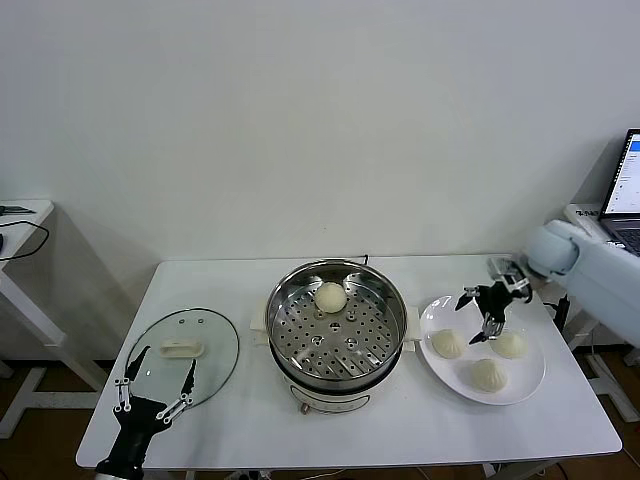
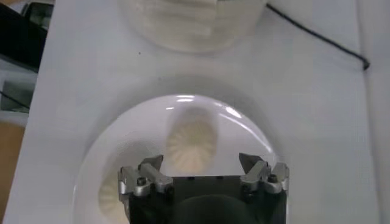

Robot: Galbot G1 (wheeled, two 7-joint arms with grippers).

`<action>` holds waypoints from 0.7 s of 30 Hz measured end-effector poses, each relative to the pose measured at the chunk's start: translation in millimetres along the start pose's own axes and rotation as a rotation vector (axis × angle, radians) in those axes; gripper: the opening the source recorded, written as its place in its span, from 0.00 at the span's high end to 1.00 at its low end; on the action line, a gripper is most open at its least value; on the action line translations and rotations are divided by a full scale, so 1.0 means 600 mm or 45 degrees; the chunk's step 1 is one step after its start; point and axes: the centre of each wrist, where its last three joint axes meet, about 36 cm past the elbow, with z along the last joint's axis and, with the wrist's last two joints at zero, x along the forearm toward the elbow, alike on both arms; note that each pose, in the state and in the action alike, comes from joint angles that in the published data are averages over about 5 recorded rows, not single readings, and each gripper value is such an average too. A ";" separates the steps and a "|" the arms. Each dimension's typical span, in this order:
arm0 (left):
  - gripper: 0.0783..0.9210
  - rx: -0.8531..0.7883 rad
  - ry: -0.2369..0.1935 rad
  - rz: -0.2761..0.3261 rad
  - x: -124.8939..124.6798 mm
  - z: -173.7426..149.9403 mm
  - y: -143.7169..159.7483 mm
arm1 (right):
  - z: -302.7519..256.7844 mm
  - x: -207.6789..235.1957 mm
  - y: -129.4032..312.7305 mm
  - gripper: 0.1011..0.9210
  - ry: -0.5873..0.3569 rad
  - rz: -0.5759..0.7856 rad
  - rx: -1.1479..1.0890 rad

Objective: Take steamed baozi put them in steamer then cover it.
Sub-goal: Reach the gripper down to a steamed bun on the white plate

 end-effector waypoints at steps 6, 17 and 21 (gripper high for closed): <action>0.12 0.000 0.002 -0.002 0.001 0.001 0.000 | -0.003 -0.028 0.003 0.12 0.014 0.014 -0.010; 0.12 0.003 0.006 -0.005 0.001 0.004 -0.001 | -0.013 -0.061 0.007 0.12 0.030 0.033 -0.008; 0.12 0.004 0.007 -0.006 0.001 0.005 -0.001 | -0.017 -0.068 0.007 0.14 0.039 0.042 0.000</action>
